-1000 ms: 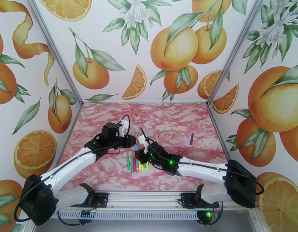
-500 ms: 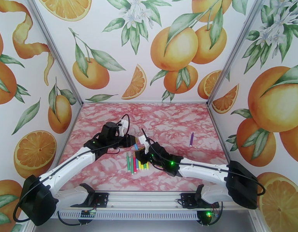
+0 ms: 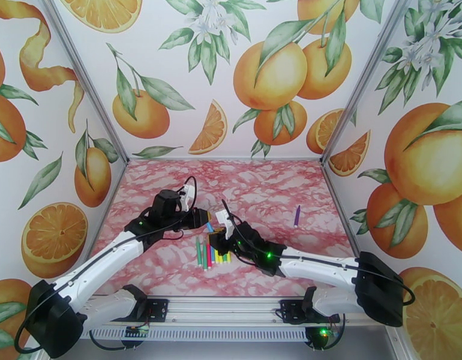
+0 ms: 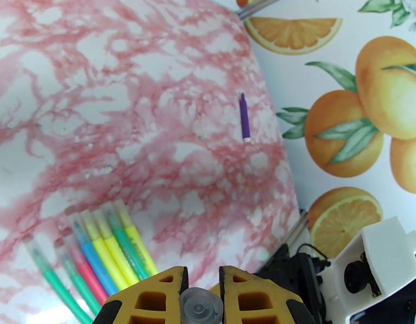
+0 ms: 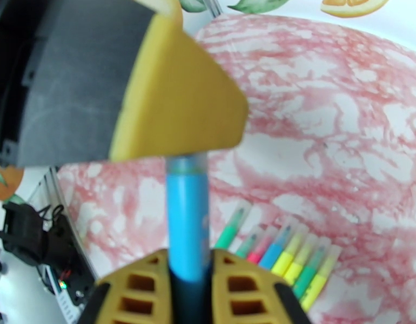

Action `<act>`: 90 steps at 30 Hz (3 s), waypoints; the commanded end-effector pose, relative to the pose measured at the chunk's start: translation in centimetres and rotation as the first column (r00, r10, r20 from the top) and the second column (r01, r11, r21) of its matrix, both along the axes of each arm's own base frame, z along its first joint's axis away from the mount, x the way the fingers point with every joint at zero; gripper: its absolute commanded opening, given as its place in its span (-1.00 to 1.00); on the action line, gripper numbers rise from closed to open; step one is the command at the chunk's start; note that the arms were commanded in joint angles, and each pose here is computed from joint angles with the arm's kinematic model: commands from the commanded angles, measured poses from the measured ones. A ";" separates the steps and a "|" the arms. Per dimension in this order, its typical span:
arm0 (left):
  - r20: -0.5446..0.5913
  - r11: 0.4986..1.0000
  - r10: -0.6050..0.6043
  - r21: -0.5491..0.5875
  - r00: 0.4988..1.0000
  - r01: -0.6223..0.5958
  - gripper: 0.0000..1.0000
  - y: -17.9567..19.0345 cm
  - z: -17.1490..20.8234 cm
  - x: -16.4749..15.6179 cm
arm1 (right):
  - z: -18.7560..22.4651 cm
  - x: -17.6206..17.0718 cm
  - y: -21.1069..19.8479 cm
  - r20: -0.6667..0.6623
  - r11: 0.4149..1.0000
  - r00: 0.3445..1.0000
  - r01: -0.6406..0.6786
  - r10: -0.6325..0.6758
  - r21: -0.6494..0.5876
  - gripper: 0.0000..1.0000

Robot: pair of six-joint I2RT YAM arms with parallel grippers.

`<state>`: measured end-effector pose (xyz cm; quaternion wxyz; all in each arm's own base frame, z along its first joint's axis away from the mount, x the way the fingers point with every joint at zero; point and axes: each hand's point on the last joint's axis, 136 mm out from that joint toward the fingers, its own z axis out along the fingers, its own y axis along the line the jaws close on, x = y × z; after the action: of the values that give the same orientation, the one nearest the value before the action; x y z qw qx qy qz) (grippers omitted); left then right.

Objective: Open the pen caps

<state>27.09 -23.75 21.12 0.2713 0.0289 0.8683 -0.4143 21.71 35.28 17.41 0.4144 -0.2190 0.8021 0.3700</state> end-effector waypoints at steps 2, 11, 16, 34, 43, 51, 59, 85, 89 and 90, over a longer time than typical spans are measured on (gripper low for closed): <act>0.198 0.909 0.376 0.111 0.905 -0.402 -1.00 8.3 1.8 6.1 | -5.7 -1.6 -3.4 -0.100 0.982 0.994 0.027 -0.047 -0.186 -1.00; 0.190 0.877 0.448 0.099 0.874 -0.471 -1.00 10.1 1.5 6.0 | -6.4 -1.5 -3.7 -0.093 0.979 0.994 0.037 -0.057 -0.201 -1.00; 0.189 0.864 0.475 0.087 0.860 -0.496 -1.00 10.9 1.8 6.2 | -6.5 -1.4 -4.1 -0.087 0.980 0.993 0.057 -0.075 -0.193 -1.00; 0.198 0.834 0.395 0.332 0.897 -0.440 -1.00 12.9 -1.0 6.6 | -5.1 0.2 -5.8 -0.024 0.961 0.987 0.148 -0.158 -0.234 -1.00; 0.192 0.718 0.367 0.564 0.910 -0.408 -1.00 15.3 -3.4 7.5 | -3.7 4.7 -10.8 -0.022 0.903 0.938 0.328 -0.347 -0.276 -1.00; 0.163 0.652 0.363 0.659 0.917 -0.375 -1.00 17.0 -5.1 9.1 | -3.4 8.8 -17.2 -0.005 0.791 0.841 0.507 -0.541 -0.342 -1.00; 0.097 0.611 0.385 0.718 0.918 -0.332 -1.00 19.3 -8.5 10.8 | -4.5 12.3 -22.8 -0.024 0.704 0.756 0.596 -0.654 -0.388 -1.00; -0.077 0.596 0.429 0.773 0.900 -0.218 -1.00 23.4 -14.5 12.9 | -10.4 15.5 -33.3 0.012 0.375 0.539 0.601 -0.842 -0.706 -1.00; -0.108 0.601 0.432 0.775 0.895 -0.197 -1.00 23.7 -15.6 12.7 | -11.2 15.8 -33.9 -0.021 0.380 0.532 0.576 -0.847 -0.724 -1.00; -0.116 0.605 0.429 0.774 0.896 -0.190 -1.00 23.6 -15.9 12.7 | -11.5 15.8 -34.0 -0.033 0.385 0.532 0.566 -0.846 -0.729 -1.00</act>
<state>39.40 -0.20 5.35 0.1806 -0.0817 0.9795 0.0356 37.51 2.02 6.24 0.2772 0.1155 0.9486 -0.0995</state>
